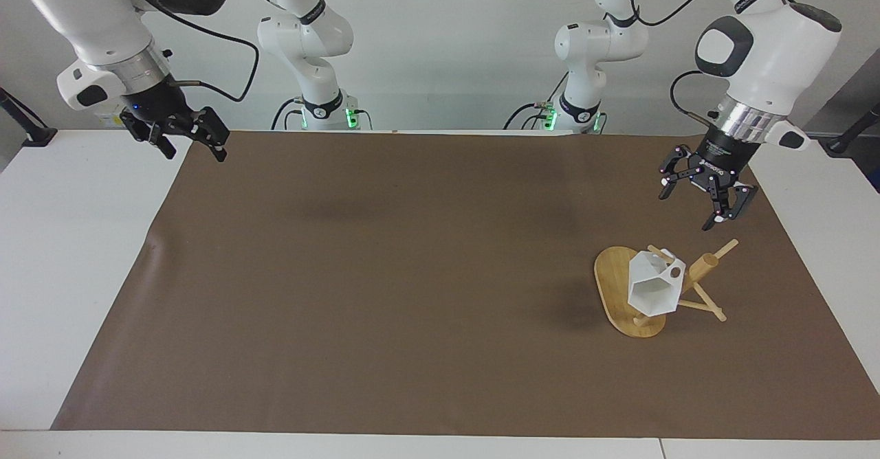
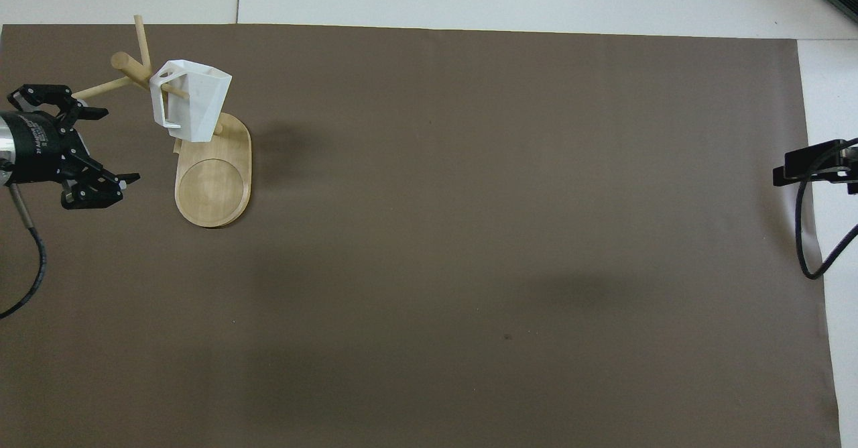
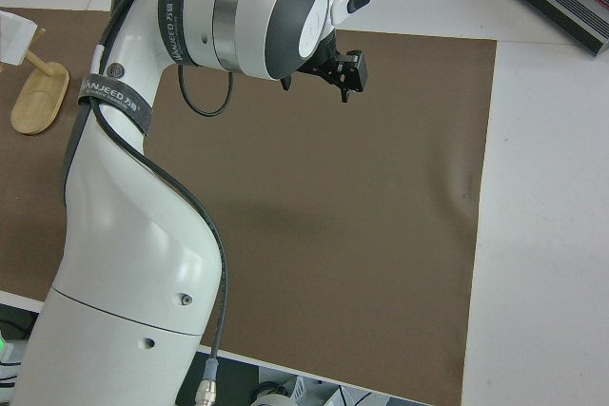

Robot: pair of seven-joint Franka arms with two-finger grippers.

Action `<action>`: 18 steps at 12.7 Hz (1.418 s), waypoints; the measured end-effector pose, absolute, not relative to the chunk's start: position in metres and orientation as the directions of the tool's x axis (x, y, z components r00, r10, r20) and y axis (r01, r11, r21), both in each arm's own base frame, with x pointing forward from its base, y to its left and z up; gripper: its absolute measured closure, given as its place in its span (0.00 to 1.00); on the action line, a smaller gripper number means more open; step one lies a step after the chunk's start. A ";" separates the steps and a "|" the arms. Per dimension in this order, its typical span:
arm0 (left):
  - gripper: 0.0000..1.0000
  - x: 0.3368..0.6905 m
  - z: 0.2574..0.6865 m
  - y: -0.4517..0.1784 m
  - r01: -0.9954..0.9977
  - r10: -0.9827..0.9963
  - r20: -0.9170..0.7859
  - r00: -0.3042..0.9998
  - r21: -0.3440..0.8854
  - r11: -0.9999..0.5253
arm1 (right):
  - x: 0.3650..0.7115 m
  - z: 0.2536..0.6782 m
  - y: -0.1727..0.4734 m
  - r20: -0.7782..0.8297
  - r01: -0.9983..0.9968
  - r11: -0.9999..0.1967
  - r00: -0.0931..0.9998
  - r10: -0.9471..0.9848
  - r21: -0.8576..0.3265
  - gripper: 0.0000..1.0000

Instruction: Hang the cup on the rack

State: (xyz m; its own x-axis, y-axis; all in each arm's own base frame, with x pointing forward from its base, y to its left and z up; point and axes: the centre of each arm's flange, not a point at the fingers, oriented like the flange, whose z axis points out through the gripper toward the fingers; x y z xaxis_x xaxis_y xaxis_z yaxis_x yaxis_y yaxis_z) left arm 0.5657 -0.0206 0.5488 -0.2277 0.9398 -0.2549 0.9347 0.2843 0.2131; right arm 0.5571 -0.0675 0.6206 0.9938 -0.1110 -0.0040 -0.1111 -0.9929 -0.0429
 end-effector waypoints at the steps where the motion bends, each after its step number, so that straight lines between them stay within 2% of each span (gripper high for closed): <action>1: 0.00 0.565 0.551 -0.021 0.958 0.968 -0.220 -0.118 0.230 0.169 | 0.557 0.621 -0.067 -0.004 -0.111 -0.993 0.994 -0.111 -0.043 0.00; 3: 0.00 0.564 0.554 -0.021 0.963 0.981 -0.158 0.113 0.261 -0.069 | 0.557 0.621 -0.067 -0.004 -0.111 -0.993 0.994 -0.111 -0.043 0.00; 6: 0.00 0.561 0.551 -0.023 0.897 0.917 -0.089 0.389 0.262 -0.355 | 0.557 0.621 -0.067 -0.004 -0.111 -0.993 0.994 -0.111 -0.043 0.00; 9: 0.00 0.550 0.545 -0.026 0.714 0.723 0.018 0.691 0.139 -0.686 | 0.557 0.621 -0.067 -0.004 -0.111 -0.993 0.994 -0.111 -0.043 0.00; 11: 0.00 0.540 0.547 -0.028 0.536 0.539 0.020 0.842 0.080 -0.840 | 0.557 0.621 -0.067 -0.004 -0.111 -0.993 0.994 -0.111 -0.043 0.00; 14: 0.00 0.526 0.558 -0.028 0.222 0.223 0.014 0.975 0.053 -0.974 | 0.557 0.621 -0.067 -0.004 -0.111 -0.993 0.994 -0.111 -0.043 0.00; 16: 0.00 0.524 0.574 -0.027 0.044 0.046 0.050 0.998 0.044 -0.998 | 0.557 0.621 -0.067 -0.004 -0.111 -0.993 0.994 -0.111 -0.043 0.00; 18: 0.00 0.522 0.595 -0.024 -0.041 -0.041 0.041 0.998 -0.004 -0.999 | 0.557 0.621 -0.067 -0.004 -0.111 -0.993 0.994 -0.111 -0.043 0.00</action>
